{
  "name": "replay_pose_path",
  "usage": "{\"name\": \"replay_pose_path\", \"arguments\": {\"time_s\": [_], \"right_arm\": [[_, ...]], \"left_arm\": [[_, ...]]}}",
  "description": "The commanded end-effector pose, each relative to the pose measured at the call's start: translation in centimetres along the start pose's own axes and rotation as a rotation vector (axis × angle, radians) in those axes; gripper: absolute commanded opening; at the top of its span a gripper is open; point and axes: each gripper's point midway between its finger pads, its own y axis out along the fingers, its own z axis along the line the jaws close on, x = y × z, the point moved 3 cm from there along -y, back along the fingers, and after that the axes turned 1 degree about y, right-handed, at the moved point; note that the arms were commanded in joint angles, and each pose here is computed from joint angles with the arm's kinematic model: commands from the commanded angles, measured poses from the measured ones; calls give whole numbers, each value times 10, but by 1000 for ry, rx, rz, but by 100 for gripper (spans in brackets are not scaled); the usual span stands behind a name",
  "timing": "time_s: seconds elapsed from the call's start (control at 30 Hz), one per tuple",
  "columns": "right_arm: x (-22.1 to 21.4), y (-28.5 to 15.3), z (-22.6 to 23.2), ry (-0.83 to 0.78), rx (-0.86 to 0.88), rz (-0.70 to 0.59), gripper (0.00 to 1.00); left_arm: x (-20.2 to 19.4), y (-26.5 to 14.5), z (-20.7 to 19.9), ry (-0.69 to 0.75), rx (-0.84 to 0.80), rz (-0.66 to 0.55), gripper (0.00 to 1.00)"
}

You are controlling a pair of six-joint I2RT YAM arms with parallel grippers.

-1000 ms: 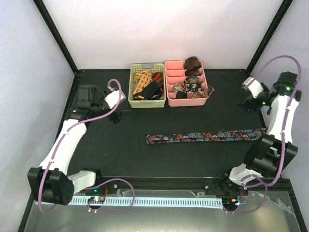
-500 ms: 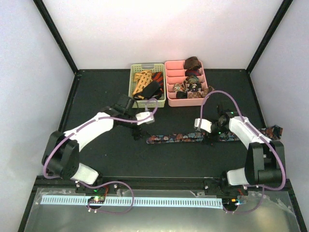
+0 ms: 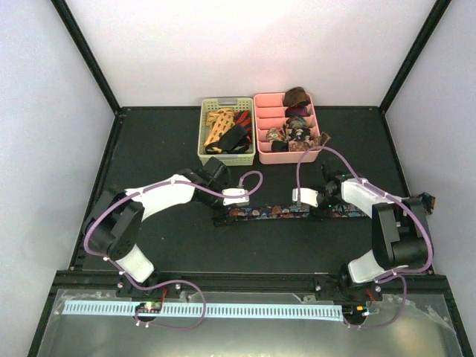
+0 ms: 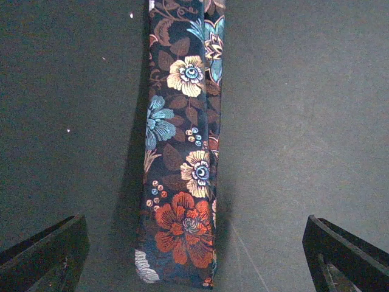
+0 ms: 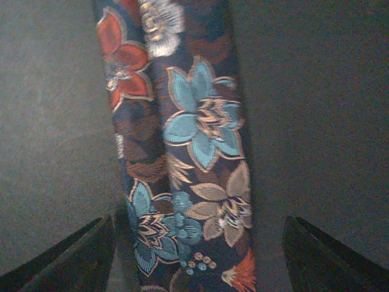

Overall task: Roll the ties
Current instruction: Adjust the tie at the center of the board.

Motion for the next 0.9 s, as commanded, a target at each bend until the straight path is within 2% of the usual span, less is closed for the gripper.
{"name": "replay_pose_path", "arguments": {"time_s": [0.0,0.27,0.5,0.57,0.7,0.87], "right_arm": [[-6,10,4,-45,-18,48,73],[-13,18,15,-49,6,83,55],[-14,14,21,-68,-37,87,44],[-14,13,21,-65,-42,88,47],[-7,7,19,-34,-39,61,64],[20,-20,12,44,-58,-65,74]], "left_arm": [[5,4,5,1,14,8,99],[3,5,4,-8,11,6,99],[-1,3,-2,53,17,-14,90],[-4,4,-5,82,11,-15,86],[-6,7,-7,126,11,-18,80],[-4,16,-3,152,42,-6,68]]}}
